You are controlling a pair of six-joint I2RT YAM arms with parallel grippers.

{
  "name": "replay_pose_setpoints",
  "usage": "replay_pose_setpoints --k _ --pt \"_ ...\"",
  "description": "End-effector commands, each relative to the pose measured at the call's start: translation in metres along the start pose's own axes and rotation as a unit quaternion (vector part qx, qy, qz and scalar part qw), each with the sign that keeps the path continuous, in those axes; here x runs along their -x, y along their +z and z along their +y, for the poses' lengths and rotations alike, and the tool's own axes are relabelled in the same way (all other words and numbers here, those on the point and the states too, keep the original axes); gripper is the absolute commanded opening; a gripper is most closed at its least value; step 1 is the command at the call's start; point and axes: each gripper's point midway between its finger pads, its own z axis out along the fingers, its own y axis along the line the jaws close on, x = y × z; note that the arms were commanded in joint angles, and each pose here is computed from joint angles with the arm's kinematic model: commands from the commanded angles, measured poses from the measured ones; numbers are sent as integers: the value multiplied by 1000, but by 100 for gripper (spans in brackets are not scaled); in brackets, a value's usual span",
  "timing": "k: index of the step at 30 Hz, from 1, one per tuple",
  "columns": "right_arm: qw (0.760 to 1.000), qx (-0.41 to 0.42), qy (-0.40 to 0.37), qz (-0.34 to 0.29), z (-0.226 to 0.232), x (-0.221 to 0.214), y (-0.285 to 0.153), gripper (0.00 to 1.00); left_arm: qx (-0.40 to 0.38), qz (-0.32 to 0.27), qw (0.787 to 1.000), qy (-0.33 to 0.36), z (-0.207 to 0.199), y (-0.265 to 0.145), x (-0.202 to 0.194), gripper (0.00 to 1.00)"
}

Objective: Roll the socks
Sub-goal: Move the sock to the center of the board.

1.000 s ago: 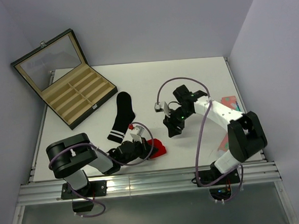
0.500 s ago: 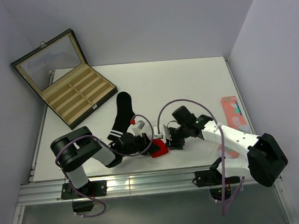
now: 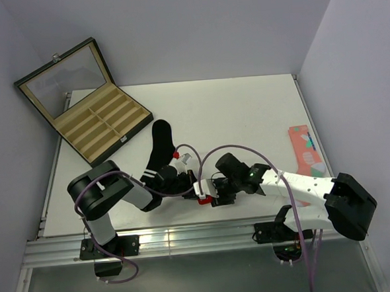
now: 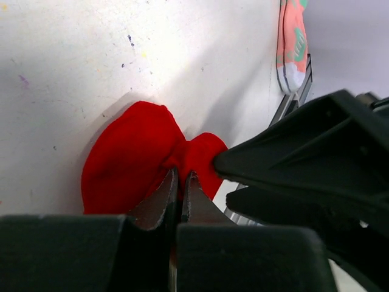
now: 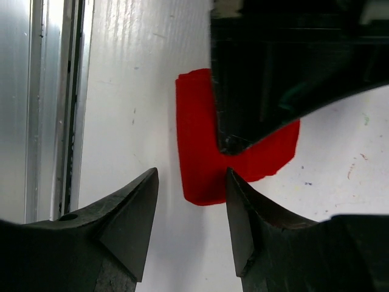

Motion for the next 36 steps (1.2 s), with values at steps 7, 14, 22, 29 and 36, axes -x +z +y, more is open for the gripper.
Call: replay_pose_setpoints --k 7,14,22,29,36 --pt "999 -34 -29 21 -3 -2 15 54 165 115 979 -43 95 -28 -68 0" --pt "998 -40 -32 31 -5 -4 22 53 163 125 978 -47 98 -28 -71 0" --pt "998 -32 -24 54 -5 -11 31 47 128 113 983 -60 88 -27 -65 0" --pt "997 12 -13 69 1 -7 31 26 91 82 991 -55 74 -25 -51 0" --pt "994 59 8 96 12 -9 29 23 76 -16 997 -28 54 -35 -12 14"
